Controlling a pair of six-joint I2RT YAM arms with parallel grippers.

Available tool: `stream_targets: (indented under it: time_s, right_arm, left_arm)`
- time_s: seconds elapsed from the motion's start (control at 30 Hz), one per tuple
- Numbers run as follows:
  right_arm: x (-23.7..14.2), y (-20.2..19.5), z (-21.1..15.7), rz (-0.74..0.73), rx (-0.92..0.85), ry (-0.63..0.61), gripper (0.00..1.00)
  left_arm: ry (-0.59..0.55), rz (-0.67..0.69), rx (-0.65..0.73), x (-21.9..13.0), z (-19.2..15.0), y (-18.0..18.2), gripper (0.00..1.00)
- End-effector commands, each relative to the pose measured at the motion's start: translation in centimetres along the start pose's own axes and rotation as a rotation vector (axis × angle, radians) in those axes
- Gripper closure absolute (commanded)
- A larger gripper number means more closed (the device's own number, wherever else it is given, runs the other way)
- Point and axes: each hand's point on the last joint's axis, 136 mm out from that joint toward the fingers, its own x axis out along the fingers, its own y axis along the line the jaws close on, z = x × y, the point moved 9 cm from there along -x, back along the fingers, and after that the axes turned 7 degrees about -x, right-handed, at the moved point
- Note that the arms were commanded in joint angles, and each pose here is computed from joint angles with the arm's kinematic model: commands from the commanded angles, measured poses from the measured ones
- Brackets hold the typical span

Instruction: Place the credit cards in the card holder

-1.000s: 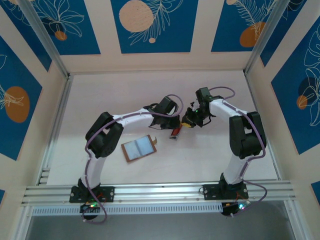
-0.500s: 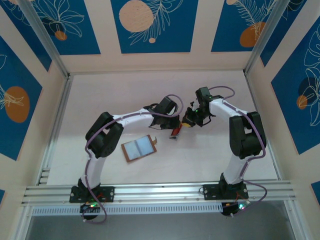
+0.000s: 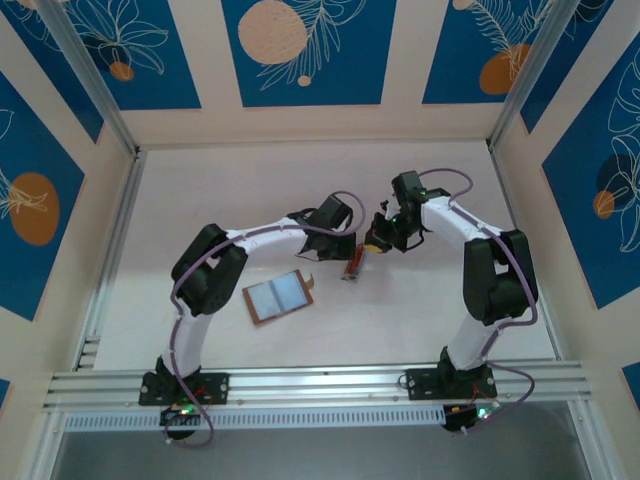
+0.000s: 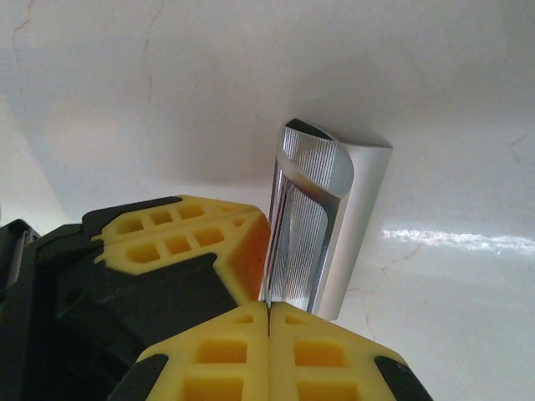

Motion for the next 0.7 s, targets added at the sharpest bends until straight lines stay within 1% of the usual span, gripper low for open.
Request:
stream_targets:
  time_s: [0.0, 0.23, 0.47, 0.67]
  right_arm:
    - [-1.1, 0.6, -0.3, 0.012, -0.014, -0.001, 1.00]
    - [-1.3, 0.0, -0.5, -0.001, 0.004, -0.004, 1.00]
    - [-1.0, -0.9, -0.7, -0.013, 0.032, 0.009, 1.00]
    - [-1.1, -1.2, -0.7, -0.016, 0.045, 0.007, 1.00]
  left_arm:
    - [0.037, 0.056, 0.001, 1.2, -0.8, 1.4, 0.94]
    - [0.036, 0.048, 0.004, 1.1, -0.7, 1.2, 0.94]
    - [0.011, -0.020, 0.031, -0.7, -0.1, -0.6, 0.93]
    - [-0.005, -0.042, 0.053, -1.8, -0.4, -1.9, 0.93]
